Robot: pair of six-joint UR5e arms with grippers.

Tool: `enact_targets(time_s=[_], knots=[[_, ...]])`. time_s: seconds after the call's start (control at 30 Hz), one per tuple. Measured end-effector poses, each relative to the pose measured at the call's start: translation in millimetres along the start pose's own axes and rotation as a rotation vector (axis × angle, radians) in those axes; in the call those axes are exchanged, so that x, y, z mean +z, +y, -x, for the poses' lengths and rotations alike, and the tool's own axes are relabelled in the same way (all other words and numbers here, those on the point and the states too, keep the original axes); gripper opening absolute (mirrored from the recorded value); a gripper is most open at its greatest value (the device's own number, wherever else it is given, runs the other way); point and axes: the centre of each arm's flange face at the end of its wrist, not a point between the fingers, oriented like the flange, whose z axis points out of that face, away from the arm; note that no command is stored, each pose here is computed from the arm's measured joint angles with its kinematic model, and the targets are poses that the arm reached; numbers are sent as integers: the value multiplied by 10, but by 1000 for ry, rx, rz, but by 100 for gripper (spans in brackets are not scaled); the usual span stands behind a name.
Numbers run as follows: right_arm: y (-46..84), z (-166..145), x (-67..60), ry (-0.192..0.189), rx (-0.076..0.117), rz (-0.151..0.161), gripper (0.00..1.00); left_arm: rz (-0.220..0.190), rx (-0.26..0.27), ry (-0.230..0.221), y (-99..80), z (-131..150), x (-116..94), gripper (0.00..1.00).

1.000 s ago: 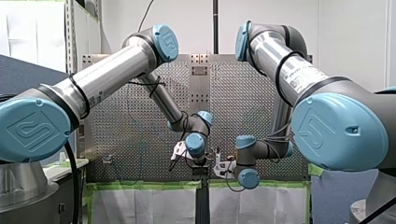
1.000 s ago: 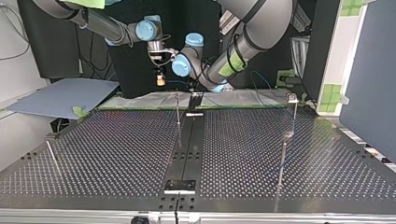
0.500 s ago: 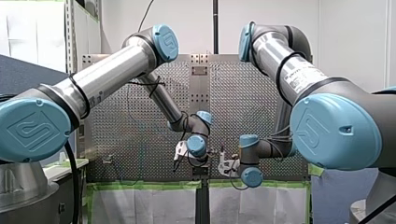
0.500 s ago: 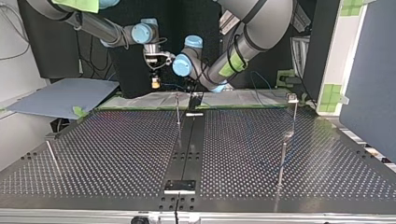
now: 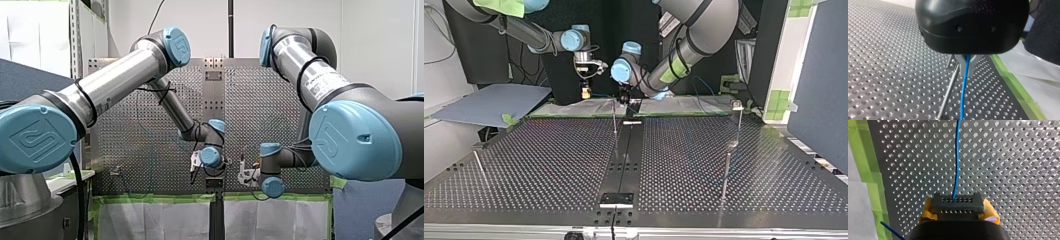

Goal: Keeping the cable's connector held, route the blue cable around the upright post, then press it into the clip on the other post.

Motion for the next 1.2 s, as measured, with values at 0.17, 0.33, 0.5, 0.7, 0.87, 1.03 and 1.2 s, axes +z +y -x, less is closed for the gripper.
enact_targets(time_s=[0.17,0.33,0.5,0.7,0.87,1.03,1.2], knots=[[22,-12,36,4,0,1,0,-16,-8,12,36,-77,41,0],[30,-20,53,8,0,-2,0,-14,4,67,104,-352,72,0],[59,-34,88,19,-1,-5,0,-17,-6,54,154,-399,138,0],[99,-57,155,25,-3,-6,0,-24,-14,34,194,-373,193,0],[137,-78,215,25,-3,-3,0,-26,-16,17,217,-257,208,0],[208,-89,259,24,1,8,0,-39,-40,5,228,-152,216,0],[290,-95,301,25,1,17,0,-40,-62,5,261,-142,236,0]])
